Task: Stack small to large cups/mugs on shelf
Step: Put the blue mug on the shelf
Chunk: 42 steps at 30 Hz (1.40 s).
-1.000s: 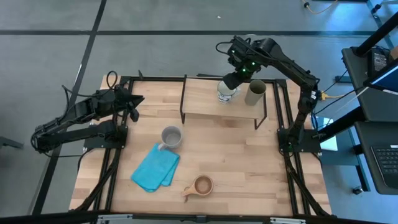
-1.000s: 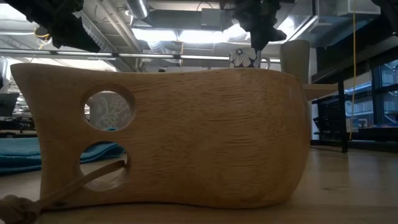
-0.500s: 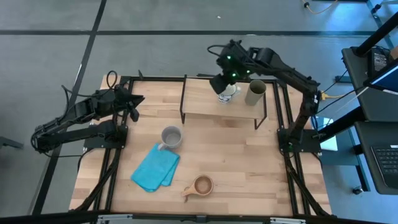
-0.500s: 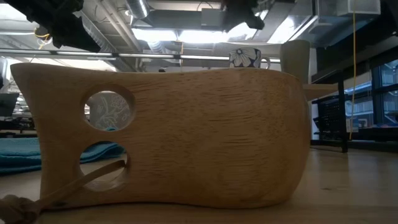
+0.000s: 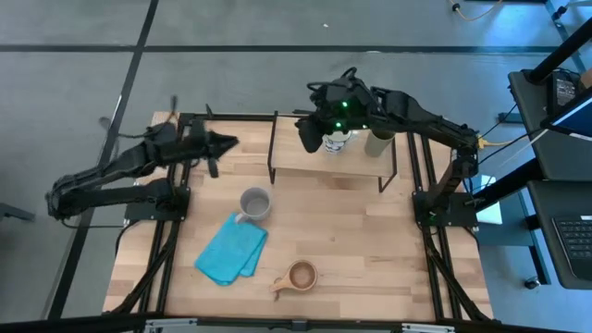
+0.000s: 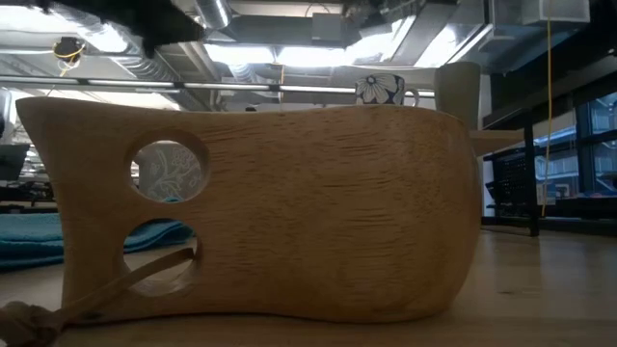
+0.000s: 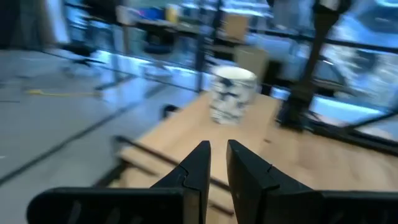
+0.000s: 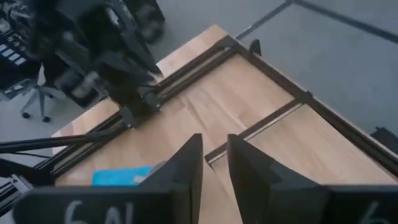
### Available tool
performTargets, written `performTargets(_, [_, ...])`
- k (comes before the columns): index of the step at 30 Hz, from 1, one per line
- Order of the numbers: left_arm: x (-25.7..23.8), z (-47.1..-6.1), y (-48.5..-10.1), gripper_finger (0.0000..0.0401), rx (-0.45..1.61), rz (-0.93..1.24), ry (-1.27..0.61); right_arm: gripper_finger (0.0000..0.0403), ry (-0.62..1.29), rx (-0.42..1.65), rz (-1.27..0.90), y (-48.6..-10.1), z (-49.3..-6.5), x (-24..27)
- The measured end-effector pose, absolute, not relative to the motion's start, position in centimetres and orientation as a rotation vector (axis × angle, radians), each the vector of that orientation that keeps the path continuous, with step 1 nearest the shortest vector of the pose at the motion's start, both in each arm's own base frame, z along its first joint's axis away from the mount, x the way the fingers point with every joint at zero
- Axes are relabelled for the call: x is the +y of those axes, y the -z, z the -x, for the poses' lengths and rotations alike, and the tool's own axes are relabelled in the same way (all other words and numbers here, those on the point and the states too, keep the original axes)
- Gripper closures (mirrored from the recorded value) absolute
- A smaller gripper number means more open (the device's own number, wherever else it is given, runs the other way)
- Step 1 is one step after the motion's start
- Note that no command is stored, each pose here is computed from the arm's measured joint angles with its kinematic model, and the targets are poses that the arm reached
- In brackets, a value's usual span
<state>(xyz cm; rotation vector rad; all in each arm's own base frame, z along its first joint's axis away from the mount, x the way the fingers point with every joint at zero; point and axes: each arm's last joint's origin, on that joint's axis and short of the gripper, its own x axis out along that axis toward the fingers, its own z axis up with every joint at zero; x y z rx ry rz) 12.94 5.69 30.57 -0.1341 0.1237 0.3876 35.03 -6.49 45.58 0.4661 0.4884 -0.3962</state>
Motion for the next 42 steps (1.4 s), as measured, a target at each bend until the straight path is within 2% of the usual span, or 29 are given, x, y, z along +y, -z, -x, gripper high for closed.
performTargets(5, [7.3, -17.0, -29.7, 0.0354, 0.137, 0.152, -0.303, 0.0327, 0.433, 0.432, -0.412, -46.8, -34.2, -3.9])
performTargets(10, [8.7, -20.7, -30.4, 0.0354, 0.171, 0.13, -0.235, 0.0327, 0.475, 0.332, -0.37, -48.6, -32.9, -1.6])
performTargets(17, [11.5, -27.3, -31.6, 0.0354, 0.237, 0.072, -0.162, 0.0327, 0.515, 0.262, -0.345, -50.2, -30.6, 0.2])
performTargets(21, [13.3, -30.3, -31.0, 0.0354, 0.296, 0.095, -0.15, 0.0327, 0.537, 0.236, -0.332, -50.9, -29.4, 0.7])
performTargets(24, [14.6, -31.5, -29.4, 0.0354, 0.368, 0.142, -0.159, 0.0327, 0.552, 0.228, -0.3, -51.3, -28.7, 1.0])
performTargets(30, [15.8, -33.1, -26.9, 0.0355, 0.417, 0.228, -0.055, 0.0327, 0.586, 0.219, -0.256, -51.8, -27.7, 1.0])
performTargets(34, [15.8, -34.0, -26.3, 0.0366, 0.428, 0.226, -0.039, 0.0327, 0.588, 0.23, -0.228, -51.8, -27.4, 0.9])
performTargets(38, [15.9, -34.7, -26.4, 0.0394, 0.42, 0.219, -0.031, 0.0327, 0.59, 0.229, -0.213, -52.0, -27.2, 0.9])
performTargets(42, [16.4, -35.2, -26.3, 0.0398, 0.417, 0.202, -0.037, 0.0327, 0.6, 0.224, -0.21, -52.1, -27.0, 0.9])
